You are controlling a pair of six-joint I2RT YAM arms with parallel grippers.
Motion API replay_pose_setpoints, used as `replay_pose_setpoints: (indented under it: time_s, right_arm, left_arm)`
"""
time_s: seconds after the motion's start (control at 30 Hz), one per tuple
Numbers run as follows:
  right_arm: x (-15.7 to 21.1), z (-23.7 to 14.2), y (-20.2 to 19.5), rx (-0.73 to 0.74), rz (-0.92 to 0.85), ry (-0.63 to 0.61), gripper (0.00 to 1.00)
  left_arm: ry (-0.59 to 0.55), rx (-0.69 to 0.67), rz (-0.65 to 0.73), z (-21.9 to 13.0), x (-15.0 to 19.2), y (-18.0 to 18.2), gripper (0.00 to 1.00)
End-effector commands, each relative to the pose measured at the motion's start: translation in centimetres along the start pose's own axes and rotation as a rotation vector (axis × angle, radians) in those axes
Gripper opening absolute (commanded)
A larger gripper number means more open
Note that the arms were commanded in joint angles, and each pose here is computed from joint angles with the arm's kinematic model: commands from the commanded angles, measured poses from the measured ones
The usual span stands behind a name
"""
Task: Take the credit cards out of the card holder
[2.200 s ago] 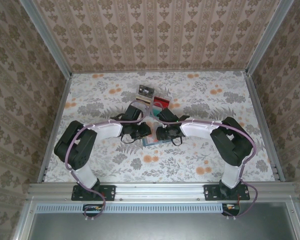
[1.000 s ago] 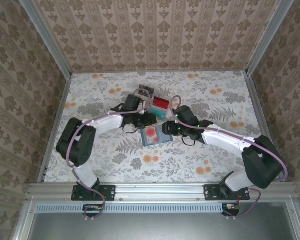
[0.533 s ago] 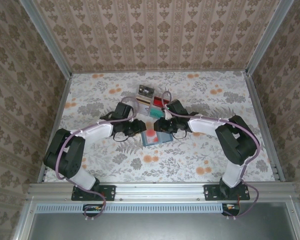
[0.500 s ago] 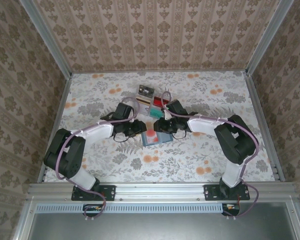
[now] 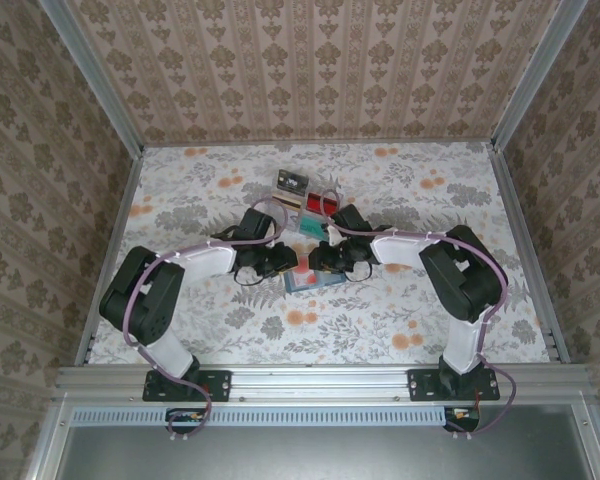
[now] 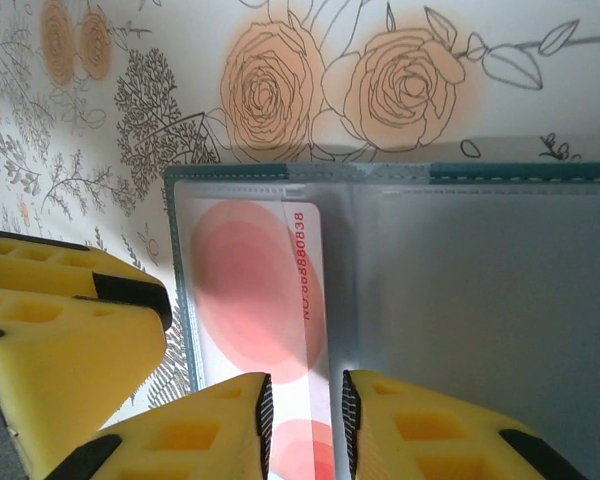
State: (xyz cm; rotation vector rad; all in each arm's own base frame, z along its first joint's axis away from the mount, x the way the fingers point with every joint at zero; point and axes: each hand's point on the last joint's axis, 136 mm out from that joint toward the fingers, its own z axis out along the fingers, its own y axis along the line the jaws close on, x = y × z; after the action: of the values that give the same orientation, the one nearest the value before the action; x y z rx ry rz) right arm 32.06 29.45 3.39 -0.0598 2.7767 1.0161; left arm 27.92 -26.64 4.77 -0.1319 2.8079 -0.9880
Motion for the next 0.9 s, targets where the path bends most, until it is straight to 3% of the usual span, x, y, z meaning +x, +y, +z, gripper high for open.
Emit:
replay_pose_setpoints:
  time_s: [0.0, 0.87]
  right_arm:
    - [-0.1, 0.1, 0.1, -0.009, -0.003, 0.022, 0.29]
    - [0.4, 0.9, -0.1, -0.06, -0.005, 0.058, 0.23]
  left_arm:
    - [-0.013, 0.015, -0.005, 0.3, -0.7, -0.6, 0.24]
    - [0.026, -0.049, -0.044, 1.6, 0.7, 2.2, 0.22]
